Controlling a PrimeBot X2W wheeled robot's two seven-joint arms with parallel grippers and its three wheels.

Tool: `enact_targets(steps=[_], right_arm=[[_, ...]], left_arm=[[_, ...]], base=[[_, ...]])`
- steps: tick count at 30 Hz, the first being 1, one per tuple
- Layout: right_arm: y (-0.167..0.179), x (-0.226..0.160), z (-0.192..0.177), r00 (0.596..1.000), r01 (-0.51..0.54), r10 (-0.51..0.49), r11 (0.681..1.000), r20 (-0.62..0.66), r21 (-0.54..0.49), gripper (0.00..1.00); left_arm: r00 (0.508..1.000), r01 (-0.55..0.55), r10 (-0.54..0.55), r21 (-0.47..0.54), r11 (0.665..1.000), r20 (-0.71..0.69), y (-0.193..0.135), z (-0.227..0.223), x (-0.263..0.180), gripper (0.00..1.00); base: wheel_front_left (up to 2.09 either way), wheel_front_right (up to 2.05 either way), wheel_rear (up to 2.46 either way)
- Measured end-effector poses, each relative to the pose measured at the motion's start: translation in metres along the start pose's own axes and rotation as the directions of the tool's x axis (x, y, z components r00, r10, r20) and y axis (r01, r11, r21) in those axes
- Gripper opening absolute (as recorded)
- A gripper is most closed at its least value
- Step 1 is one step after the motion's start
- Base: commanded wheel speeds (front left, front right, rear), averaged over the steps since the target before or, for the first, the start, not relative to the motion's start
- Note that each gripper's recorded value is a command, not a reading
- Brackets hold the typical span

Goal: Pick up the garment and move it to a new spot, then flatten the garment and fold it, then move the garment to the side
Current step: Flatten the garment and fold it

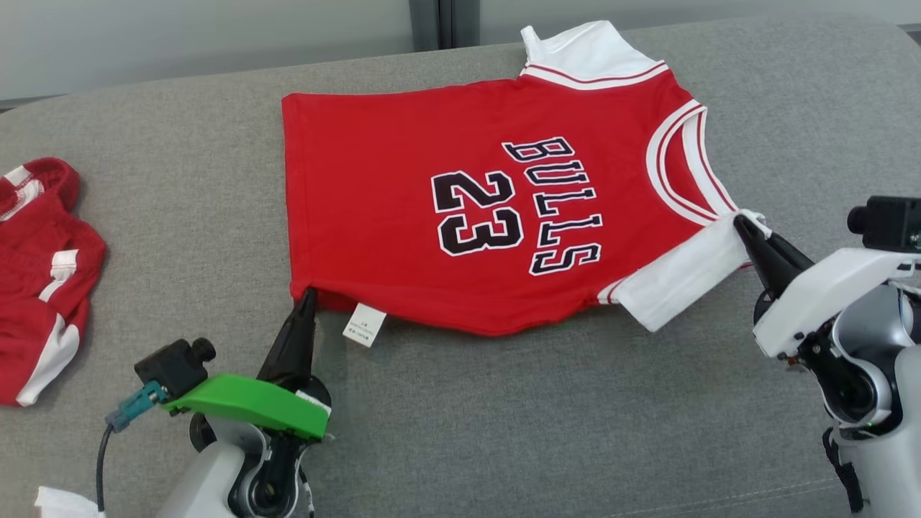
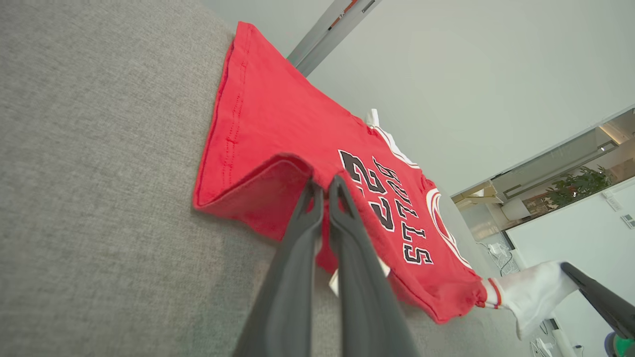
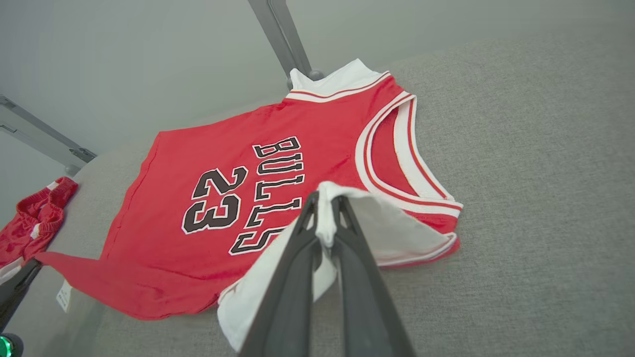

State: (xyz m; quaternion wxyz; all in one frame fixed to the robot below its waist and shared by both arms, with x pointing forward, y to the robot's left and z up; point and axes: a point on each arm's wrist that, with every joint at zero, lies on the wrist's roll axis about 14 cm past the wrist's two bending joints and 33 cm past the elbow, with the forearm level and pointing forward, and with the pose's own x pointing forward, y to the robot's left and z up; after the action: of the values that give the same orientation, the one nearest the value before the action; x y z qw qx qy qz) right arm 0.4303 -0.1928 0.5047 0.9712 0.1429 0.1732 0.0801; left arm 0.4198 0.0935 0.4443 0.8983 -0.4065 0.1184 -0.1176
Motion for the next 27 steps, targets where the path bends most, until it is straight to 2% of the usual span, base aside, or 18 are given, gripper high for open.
enact_targets(steps=[15, 27], right_arm=[[0.004, 0.07, 0.031, 0.994, -0.032, 0.035, 0.999, 0.108, -0.028, 0.0], [-0.001, 0.107, 0.027, 0.989, -0.012, 0.017, 0.999, 0.144, -0.04, 0.0]], left_arm=[[0.995, -0.093, 0.094, 0.065, 0.993, -0.016, 0.032, 0.005, 0.048, 0.0], [0.993, -0.115, 0.118, 0.087, 0.99, -0.032, 0.042, -0.001, 0.058, 0.0]], base=[[0.0, 0.0, 0.0], [0.0, 0.0, 0.0]])
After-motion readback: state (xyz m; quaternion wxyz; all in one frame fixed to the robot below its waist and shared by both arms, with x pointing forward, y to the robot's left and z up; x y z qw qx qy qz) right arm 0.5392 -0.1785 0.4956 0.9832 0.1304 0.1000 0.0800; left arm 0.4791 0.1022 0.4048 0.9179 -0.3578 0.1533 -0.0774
